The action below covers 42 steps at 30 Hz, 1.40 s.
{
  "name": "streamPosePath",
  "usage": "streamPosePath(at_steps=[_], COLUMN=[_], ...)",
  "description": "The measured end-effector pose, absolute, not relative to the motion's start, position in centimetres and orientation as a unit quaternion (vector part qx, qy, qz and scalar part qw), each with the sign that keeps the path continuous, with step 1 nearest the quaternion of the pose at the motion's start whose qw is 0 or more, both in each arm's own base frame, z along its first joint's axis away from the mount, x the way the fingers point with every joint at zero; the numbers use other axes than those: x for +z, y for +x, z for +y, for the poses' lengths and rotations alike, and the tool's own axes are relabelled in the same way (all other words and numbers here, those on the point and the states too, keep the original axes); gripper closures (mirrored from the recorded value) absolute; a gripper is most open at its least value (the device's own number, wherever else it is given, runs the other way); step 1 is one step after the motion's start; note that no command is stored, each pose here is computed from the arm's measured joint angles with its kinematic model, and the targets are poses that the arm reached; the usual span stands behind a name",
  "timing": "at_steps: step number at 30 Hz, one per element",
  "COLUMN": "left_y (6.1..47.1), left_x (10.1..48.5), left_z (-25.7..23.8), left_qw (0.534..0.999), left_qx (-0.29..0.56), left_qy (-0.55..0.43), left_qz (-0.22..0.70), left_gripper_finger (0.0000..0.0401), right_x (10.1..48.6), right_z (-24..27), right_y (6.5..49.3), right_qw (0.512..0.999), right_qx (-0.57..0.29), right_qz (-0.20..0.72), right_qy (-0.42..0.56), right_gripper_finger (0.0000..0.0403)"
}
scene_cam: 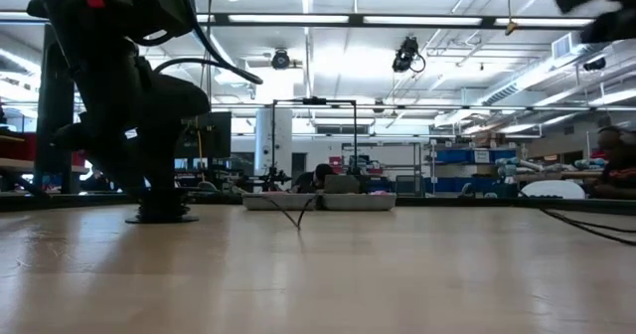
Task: Coil cords
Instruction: Uncoil the black wire from the black spool
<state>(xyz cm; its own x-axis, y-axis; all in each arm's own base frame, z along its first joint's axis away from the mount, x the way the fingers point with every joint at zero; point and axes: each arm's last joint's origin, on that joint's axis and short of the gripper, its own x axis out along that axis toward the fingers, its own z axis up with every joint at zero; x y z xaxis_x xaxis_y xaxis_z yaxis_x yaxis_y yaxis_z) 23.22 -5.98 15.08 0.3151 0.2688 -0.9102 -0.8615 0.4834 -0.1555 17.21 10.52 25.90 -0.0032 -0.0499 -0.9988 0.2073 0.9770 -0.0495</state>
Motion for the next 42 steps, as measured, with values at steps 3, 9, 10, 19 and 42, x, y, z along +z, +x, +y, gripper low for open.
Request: streamPosePath(at_steps=[3,9,10,19,42], left_y=[23.3,23.3,23.3,23.6,23.7], left_x=[15.1,15.1,15.1,15.1,15.1], left_z=[-6.0,-6.0,-6.0,-6.1,-6.1], left_qw=[0.739,0.74,0.74,0.745,0.748], left_qx=[0.381,0.379,0.378,0.371,0.37], left_qy=[-0.336,-0.338,-0.339,-0.347,-0.35], left_qz=[0.442,0.441,0.441,0.433,0.426], left_gripper_finger=[0.0179,0.0179,0.0179,0.0179,0.0179], right_x=[26.1,25.0,24.7,19.1,11.9], right_z=[10.5,10.4,10.3,8.1,3.0], right_y=[17.9,23.0,24.3,34.5,41.4], right_qw=[0.794,0.9,0.915,0.963,0.919], right_qx=[-0.115,-0.096,-0.085,-0.051,-0.032], right_qz=[0.597,0.425,0.394,0.255,0.392], right_qy=[0.014,-0.018,-0.018,-0.078,-0.029], right_gripper_finger=[0.039,0.0357,0.0348,0.0254,0.0375])
